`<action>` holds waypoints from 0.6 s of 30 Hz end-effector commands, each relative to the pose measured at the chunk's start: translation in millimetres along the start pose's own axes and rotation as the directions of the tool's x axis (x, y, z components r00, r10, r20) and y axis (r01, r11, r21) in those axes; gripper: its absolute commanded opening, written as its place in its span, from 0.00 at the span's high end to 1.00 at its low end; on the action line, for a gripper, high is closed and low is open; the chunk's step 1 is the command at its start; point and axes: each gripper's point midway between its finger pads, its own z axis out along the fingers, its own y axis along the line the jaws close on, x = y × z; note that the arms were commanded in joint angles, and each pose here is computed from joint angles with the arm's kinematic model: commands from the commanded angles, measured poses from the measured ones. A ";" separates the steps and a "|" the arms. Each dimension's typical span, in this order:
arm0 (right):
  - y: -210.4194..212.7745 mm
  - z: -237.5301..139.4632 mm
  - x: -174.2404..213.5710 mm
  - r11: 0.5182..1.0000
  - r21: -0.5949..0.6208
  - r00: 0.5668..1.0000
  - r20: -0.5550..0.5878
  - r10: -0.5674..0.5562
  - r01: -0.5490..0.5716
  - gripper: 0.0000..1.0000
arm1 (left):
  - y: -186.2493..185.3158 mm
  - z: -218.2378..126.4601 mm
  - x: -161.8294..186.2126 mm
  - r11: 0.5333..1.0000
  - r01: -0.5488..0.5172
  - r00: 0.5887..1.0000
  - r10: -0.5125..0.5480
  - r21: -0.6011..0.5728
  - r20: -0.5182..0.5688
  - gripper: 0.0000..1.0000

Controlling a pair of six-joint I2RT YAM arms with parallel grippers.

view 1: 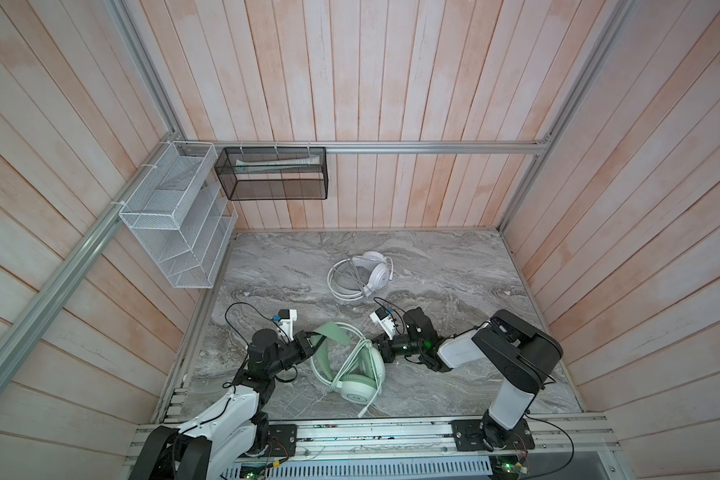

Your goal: Wrap the headphones

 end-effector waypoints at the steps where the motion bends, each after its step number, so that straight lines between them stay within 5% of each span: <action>1: 16.0 4.2 -13.4 0.996 -0.074 0.998 0.019 -0.054 0.055 1.00 | 17.2 -2.5 -27.8 0.991 -0.079 0.986 0.094 -0.105 0.141 1.00; 6: 6.4 -0.1 -16.8 0.998 -0.044 0.999 0.033 -0.044 0.045 1.00 | 27.3 -0.4 -21.2 0.988 -0.079 0.990 0.094 -0.133 0.109 1.00; 18: -13.7 4.2 -11.5 0.998 0.040 0.999 -0.013 -0.045 0.046 1.00 | 34.6 -2.4 -21.5 0.980 -0.076 0.990 0.096 -0.186 0.103 0.80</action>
